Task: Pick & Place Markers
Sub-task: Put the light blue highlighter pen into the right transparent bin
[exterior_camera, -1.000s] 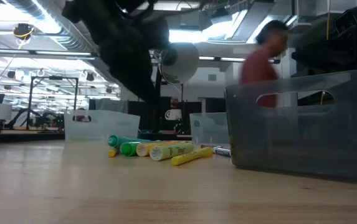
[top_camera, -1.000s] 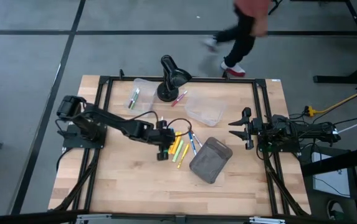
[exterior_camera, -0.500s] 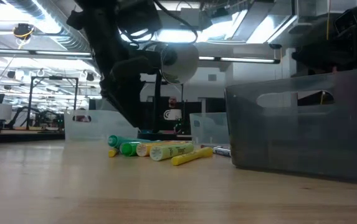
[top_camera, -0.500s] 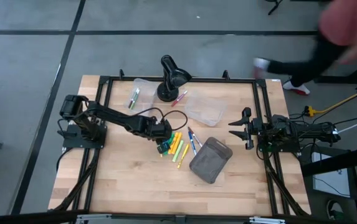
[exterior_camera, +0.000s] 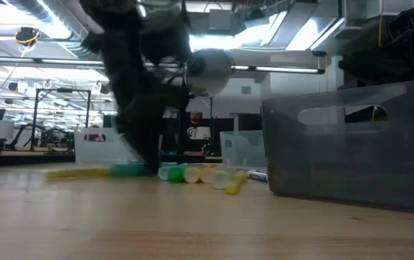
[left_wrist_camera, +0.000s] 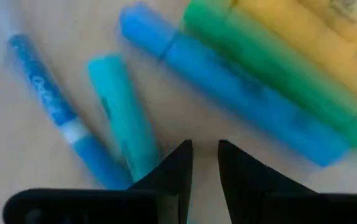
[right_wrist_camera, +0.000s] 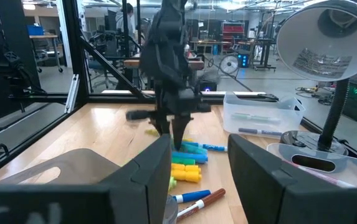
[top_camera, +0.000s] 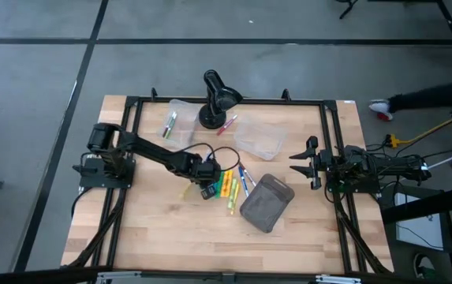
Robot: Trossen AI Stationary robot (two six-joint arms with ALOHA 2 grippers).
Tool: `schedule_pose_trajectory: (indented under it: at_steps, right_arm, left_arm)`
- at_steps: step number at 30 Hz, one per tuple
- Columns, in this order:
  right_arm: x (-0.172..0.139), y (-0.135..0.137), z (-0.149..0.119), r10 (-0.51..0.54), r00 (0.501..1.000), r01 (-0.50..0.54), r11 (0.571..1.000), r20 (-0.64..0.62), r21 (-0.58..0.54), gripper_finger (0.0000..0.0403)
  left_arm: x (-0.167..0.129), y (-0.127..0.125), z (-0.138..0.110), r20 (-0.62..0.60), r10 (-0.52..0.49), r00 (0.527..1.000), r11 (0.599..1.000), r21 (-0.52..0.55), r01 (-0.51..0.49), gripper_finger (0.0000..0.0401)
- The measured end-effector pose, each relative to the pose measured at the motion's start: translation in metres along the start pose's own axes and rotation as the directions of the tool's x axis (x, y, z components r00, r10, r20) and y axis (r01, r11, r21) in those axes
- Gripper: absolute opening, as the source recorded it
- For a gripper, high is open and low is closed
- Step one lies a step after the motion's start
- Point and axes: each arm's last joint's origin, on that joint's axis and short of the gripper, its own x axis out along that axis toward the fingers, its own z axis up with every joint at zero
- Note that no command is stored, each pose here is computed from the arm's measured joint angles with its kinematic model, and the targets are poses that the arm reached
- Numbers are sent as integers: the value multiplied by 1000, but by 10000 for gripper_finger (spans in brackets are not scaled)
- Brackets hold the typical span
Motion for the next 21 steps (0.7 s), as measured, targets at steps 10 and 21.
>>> schedule_pose_trajectory:
  at_steps: [10,21]
  right_arm:
    - [0,0,0,0,1000,0,1000,0,0,157]
    - [0,0,0,0,1000,0,1000,0,0,157]
  left_arm:
    - [1,0,0,-7,8,1000,1000,18,-8,73]
    - [-29,5,0,14,-11,1000,994,107,10,72]
